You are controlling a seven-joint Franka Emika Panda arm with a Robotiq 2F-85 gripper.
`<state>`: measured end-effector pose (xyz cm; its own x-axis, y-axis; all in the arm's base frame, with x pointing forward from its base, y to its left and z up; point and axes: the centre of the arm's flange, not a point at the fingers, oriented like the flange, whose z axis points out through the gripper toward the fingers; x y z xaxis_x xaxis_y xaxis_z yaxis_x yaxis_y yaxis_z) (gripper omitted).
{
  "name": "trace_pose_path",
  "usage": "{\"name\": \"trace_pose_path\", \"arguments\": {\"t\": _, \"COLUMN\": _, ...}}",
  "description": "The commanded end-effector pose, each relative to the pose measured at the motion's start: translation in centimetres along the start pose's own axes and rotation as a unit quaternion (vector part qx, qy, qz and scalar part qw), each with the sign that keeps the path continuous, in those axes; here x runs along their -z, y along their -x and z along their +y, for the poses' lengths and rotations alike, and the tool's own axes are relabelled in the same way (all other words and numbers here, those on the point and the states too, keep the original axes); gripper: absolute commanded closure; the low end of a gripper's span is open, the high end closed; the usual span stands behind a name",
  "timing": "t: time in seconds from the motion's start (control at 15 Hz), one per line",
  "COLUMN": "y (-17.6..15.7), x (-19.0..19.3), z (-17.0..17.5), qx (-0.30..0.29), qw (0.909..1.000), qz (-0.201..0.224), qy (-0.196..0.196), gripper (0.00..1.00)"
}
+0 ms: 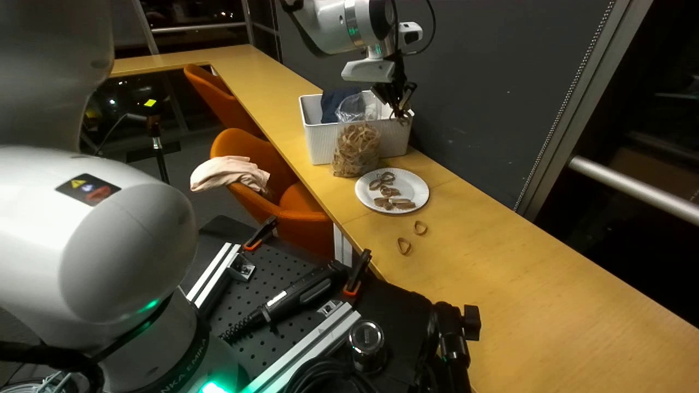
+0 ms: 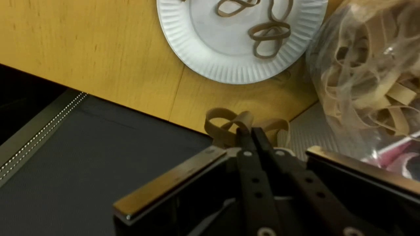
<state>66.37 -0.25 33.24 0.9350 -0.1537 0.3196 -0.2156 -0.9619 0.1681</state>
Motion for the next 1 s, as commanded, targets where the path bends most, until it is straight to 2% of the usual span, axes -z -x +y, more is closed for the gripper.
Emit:
{"name": "trace_pose_path", "arguments": {"t": 0.0, "y": -0.4, "x": 4.7, "z": -2.2, "qx": 0.004, "qw": 0.9998, "qz": 0.018, "qy": 0.005, "gripper": 0.99}}
{"name": "trace_pose_path", "arguments": {"t": 0.27, "y": -0.1, "x": 7.4, "z": -6.0, "qx": 0.030, "qw": 0.9987, "qz": 0.038, "qy": -0.013, "gripper": 0.99}}
{"name": "trace_pose_path", "arguments": {"t": 0.47, "y": 0.6, "x": 7.3, "z": -8.5, "qx": 0.048, "qw": 0.9978, "qz": 0.036, "qy": -0.029, "gripper": 0.99}}
{"name": "trace_pose_path", "arguments": {"t": 0.93, "y": 2.0, "x": 6.7, "z": -10.4, "qx": 0.060, "qw": 0.9973, "qz": 0.022, "qy": -0.035, "gripper": 0.99}}
